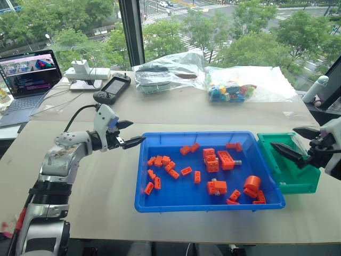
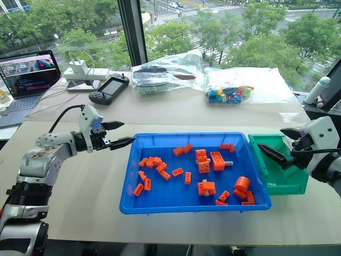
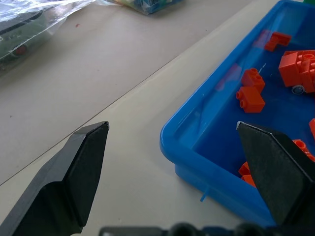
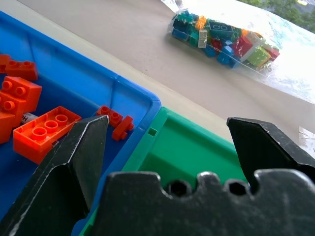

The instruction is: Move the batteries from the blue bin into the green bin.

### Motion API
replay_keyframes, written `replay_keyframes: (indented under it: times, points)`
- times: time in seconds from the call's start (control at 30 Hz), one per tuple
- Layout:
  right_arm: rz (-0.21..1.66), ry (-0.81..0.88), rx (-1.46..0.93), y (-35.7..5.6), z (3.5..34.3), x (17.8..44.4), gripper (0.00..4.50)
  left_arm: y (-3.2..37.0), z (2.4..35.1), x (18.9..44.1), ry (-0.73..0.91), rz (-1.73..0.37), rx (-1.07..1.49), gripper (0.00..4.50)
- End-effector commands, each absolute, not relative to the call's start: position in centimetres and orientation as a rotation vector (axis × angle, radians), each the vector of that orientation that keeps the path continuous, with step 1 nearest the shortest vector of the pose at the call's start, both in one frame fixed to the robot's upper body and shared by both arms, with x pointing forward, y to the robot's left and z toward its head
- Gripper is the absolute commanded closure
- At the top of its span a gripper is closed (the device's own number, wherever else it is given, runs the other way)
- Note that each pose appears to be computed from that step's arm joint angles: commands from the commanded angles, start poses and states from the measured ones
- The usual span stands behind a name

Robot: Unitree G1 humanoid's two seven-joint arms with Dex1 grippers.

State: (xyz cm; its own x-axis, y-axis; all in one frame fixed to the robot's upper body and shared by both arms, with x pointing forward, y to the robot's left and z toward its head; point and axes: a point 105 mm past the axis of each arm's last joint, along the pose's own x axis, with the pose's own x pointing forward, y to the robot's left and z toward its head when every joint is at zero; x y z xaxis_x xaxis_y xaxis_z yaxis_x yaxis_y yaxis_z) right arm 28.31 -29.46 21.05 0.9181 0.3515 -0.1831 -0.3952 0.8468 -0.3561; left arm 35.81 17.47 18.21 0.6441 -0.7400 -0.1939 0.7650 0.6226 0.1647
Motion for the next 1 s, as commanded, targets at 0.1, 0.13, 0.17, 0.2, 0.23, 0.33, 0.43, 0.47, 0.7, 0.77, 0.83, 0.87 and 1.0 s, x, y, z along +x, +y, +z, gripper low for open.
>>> replay_keyframes:
  times: [0.1,0.13,0.17,0.2,0.23,0.33,0.43,0.47,0.7,0.77,0.83,0.87,1.0]
  points:
    - [0.457,0.076,-0.503,-27.5,23.6,28.0,0.01,13.9,21.6,33.5,0.091,-1.138,0.241,0.0]
    - [0.474,0.087,-0.525,-27.1,23.9,28.0,0.01,13.4,21.9,33.1,0.11,-1.187,0.251,0.0]
    - [0.487,0.121,-0.593,-26.9,23.9,28.1,0.01,12.9,22.3,32.5,0.112,-1.241,0.262,0.0]
    - [0.496,0.162,-0.673,-26.8,23.6,28.2,0.01,12.5,22.5,32.0,0.12,-1.284,0.272,0.0]
    - [0.51,0.198,-0.742,-26.6,23.4,28.3,0.01,12.2,22.5,31.4,0.132,-1.328,0.301,0.0]
    - [0.588,0.208,-0.755,-24.5,23.4,29.0,0.01,11.6,21.8,30.4,0.196,-1.399,0.359,0.0]
    - [0.661,0.224,-0.733,-22.4,22.8,29.5,0.01,11.3,21.3,30.3,0.224,-1.415,0.415,0.0]
    - [0.687,0.24,-0.713,-21.6,22.3,29.6,0.01,11.3,21.1,30.3,0.224,-1.41,0.442,0.0]
    - [0.764,0.41,-0.582,-19.5,18.4,29.6,0.01,11.3,20.3,30.4,0.23,-1.383,0.439,0.0]
    - [0.757,0.449,-0.612,-19.8,17.2,29.6,0.01,11.4,20.3,30.5,0.229,-1.37,0.432,0.0]
    - [0.766,0.459,-0.645,-19.9,16.6,29.6,0.01,11.5,20.2,30.5,0.229,-1.363,0.432,0.0]
    - [0.781,0.46,-0.662,-19.7,16.4,29.5,0.01,11.5,20.2,30.5,0.23,-1.361,0.432,0.0]
    - [0.824,0.4,-0.766,-19.1,16.7,29.7,0.53,11.8,20.1,30.7,0.228,-1.34,0.423,0.0]
